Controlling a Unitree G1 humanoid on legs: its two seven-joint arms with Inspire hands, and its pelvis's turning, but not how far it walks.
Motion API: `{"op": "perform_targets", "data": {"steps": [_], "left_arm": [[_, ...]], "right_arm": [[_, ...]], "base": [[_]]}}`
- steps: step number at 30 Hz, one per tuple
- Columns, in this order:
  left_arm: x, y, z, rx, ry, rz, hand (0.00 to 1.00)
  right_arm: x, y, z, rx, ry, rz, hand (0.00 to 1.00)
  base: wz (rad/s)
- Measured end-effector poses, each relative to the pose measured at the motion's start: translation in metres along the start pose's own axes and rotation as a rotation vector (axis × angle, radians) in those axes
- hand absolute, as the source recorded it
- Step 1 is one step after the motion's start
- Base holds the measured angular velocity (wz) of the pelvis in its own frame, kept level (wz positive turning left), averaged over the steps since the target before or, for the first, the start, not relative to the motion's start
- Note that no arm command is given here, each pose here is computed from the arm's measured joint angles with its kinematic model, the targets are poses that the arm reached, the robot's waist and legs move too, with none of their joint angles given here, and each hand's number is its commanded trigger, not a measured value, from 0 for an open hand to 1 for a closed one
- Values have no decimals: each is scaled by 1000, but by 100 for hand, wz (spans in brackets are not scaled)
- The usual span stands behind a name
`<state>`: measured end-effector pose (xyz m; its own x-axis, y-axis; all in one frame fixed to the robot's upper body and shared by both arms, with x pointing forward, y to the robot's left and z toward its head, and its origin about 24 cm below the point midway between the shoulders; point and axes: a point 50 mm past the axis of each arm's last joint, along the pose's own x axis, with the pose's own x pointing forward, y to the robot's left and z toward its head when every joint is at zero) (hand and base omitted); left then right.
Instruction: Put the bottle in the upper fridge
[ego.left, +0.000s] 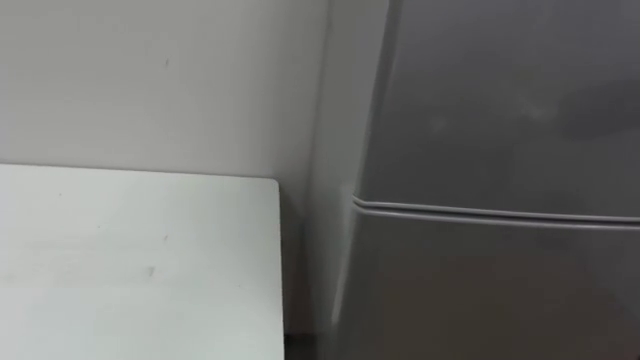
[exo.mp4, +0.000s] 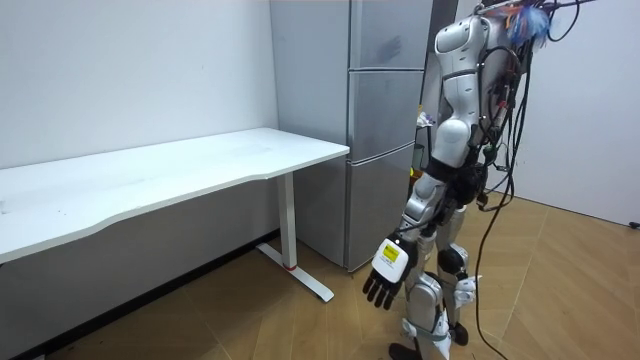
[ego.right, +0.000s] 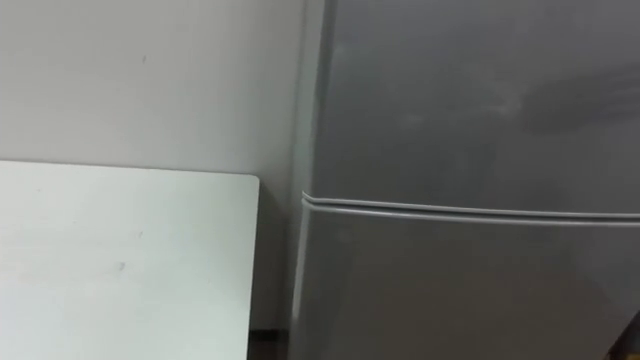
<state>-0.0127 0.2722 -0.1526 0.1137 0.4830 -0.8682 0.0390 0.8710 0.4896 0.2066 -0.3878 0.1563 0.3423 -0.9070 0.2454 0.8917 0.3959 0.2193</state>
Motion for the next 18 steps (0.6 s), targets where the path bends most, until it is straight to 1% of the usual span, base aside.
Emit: {"op": "perform_targets", "data": {"steps": [4, 9, 10, 12, 14, 16, 18], "left_arm": [[0, -2, 1, -1, -2, -4, 0], [-1, -3, 1, -9, -1, 13, 0], [-1, -4, 1, -17, 1, 12, 0], [-2, -9, 2, -34, 1, 2, 0], [-2, -11, 2, -49, 4, -7, 0], [-2, -12, 2, -49, 5, -11, 0], [-3, -12, 3, -51, -2, -11, 0]], "right_arm": [[-7, -10, -14, 18, 71, -51, 0], [-20, -42, -56, 1, 276, -183, 0], [-23, -46, -60, -10, 292, -194, 0], [-33, -64, -82, -71, 370, -247, 0], [-45, -77, -98, -80, 453, -298, 0], [-55, -88, -111, -79, 528, -353, 0], [-65, -100, -127, -128, 594, -392, 0]], "base": [[-5], [-2], [0], [0], [0], [0], [0]]}}
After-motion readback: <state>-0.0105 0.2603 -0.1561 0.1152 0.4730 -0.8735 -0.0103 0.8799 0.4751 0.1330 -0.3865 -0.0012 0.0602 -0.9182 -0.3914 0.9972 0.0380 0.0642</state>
